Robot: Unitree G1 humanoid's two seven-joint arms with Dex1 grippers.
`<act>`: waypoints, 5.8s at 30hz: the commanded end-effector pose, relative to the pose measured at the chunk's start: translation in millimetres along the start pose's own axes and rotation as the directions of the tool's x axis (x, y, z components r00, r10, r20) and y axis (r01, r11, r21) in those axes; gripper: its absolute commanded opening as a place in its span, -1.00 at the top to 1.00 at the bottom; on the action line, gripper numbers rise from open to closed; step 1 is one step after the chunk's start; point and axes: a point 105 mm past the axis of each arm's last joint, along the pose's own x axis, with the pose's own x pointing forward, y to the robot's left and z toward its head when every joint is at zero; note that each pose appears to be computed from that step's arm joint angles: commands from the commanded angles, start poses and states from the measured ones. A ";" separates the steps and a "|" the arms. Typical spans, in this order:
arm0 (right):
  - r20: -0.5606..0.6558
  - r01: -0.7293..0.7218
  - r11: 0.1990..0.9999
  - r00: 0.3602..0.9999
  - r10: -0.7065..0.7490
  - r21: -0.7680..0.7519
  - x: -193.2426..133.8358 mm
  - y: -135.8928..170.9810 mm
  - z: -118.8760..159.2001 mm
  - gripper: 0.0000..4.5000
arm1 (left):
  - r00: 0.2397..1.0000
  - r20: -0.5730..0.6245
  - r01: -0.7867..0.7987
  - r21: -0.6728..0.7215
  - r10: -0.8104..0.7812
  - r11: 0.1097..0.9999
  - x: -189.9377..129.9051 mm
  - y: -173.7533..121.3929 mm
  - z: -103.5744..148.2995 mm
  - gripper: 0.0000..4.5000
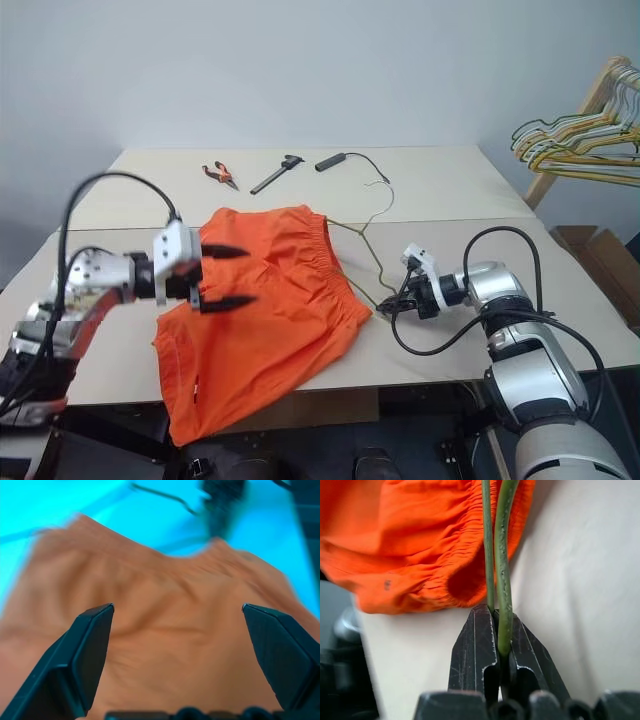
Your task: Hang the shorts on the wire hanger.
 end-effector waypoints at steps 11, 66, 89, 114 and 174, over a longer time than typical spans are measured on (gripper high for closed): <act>0.081 0.178 0.918 0.984 -0.160 -0.355 -3.6 2.5 54.9 1.00 | 0.999 -0.020 -0.022 0.122 0.025 0.992 12.2 85.0 32.4 -0.98; 0.289 0.488 0.673 0.873 -0.393 -0.556 -35.7 17.4 101.5 0.02 | 0.940 -0.252 0.283 0.192 -0.231 0.940 27.3 78.1 30.1 0.99; 0.375 0.022 0.951 0.916 -0.143 0.309 19.3 63.3 29.0 -0.74 | 0.965 -0.226 0.183 0.217 -0.133 0.959 11.2 95.2 36.4 0.99; 0.362 0.056 0.944 0.915 -0.180 0.326 73.5 58.9 50.6 0.99 | 0.970 -0.207 0.170 0.219 -0.125 0.961 10.8 95.9 38.9 0.99; 0.511 0.583 0.354 0.812 -0.283 -0.731 -67.7 80.9 163.9 0.99 | 0.978 -0.176 0.155 0.269 -0.109 0.951 10.0 88.7 37.6 0.99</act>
